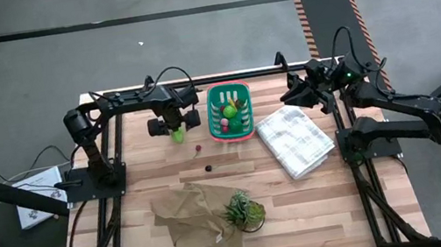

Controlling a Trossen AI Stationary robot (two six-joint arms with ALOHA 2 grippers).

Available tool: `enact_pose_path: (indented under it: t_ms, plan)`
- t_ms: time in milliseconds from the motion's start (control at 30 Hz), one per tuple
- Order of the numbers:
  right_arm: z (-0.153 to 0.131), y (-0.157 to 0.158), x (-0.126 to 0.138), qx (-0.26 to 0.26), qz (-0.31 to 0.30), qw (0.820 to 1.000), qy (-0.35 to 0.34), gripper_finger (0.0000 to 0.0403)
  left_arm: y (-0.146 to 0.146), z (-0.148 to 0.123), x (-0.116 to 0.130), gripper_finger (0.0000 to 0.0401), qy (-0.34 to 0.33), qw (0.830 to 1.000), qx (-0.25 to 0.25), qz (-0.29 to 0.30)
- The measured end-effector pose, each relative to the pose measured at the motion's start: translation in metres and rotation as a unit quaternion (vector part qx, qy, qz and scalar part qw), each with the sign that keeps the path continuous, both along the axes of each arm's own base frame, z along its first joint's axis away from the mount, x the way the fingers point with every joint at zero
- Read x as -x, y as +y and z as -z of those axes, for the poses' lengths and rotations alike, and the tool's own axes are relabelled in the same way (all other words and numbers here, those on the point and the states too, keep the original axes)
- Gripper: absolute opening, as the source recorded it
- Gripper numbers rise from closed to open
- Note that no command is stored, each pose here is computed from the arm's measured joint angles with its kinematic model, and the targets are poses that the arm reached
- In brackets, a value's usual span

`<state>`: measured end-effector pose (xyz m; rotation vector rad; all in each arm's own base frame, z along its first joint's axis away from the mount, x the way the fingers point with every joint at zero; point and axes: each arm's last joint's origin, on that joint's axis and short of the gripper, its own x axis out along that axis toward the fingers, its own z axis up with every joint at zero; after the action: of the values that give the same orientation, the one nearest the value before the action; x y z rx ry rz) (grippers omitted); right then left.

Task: Pick and placing Produce into tupperware
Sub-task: Put the green starfruit into the green basket

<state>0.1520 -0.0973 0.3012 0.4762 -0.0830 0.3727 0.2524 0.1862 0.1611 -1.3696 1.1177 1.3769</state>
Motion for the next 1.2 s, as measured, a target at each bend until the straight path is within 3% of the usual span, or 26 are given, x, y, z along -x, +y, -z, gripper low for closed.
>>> enact_pose_path:
  t_ms: [533,833,1200]
  plan:
    - [0.0,0.0,0.0,0.003,0.0,1.0,0.001,0.0079,0.0,0.001,0.001,0.0253,0.006,1.0,-0.008,0.003]
    - [0.0,0.0,0.0,0.008,0.0,1.0,-0.001,0.0079,-0.009,0.017,0.01,0.0253,0.01,1.0,0.028,-0.007]
    - [0.0,0.0,0.0,0.011,0.009,1.0,-0.004,0.0079,-0.004,0.018,0.003,0.0243,-0.026,1.0,0.002,-0.002]
